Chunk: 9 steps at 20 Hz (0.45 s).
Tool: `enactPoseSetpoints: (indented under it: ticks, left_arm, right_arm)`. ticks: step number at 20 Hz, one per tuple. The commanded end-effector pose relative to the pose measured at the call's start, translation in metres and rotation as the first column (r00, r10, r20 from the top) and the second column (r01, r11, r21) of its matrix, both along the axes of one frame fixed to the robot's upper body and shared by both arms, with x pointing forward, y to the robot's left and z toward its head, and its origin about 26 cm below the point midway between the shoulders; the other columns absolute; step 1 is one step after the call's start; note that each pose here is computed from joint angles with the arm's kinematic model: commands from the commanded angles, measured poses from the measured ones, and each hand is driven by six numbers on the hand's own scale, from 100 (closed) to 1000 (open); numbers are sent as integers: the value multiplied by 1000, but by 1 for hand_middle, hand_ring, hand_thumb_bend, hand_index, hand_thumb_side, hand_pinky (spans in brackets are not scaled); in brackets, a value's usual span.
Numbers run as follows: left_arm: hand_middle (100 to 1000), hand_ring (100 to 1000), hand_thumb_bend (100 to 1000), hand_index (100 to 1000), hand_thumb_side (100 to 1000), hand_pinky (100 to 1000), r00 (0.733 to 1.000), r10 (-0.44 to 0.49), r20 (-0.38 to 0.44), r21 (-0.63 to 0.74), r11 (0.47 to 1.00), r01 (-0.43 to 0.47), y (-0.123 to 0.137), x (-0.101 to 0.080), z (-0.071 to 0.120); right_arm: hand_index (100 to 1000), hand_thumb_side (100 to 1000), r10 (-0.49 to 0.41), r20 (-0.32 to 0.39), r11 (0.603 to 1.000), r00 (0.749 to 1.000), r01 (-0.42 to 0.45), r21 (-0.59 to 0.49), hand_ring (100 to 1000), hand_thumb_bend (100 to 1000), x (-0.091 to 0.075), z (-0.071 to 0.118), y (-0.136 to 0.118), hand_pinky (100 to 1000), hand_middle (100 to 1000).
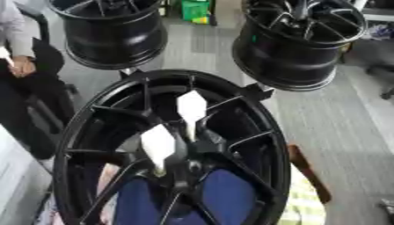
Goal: Pull the pin out of the wheel hub.
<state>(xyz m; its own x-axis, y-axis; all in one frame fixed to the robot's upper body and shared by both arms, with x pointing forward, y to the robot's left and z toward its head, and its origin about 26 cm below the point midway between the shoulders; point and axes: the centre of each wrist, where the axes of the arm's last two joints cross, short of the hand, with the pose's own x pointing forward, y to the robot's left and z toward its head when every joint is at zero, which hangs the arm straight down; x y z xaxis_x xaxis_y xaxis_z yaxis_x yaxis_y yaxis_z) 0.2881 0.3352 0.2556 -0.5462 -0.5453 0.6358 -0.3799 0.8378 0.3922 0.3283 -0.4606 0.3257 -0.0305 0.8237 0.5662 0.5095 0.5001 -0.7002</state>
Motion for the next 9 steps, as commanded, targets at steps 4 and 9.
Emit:
enactPoseSetpoints:
  ticks: [4,9]
  left_arm:
    - [734,840,288,856,621,782,999,-41,-26,265,963,46,-3,-4,3]
    - [740,844,273,860,639,782,993,-82,-88,337,935,107,-8,-5,-15]
  right_arm:
    - [804,551,9,27,999,1000,-8,-51,765,100,-4,18,6,815,744]
    - [805,562,17,24,999,1000,-16,-51,765,100,-3,18,7,815,744]
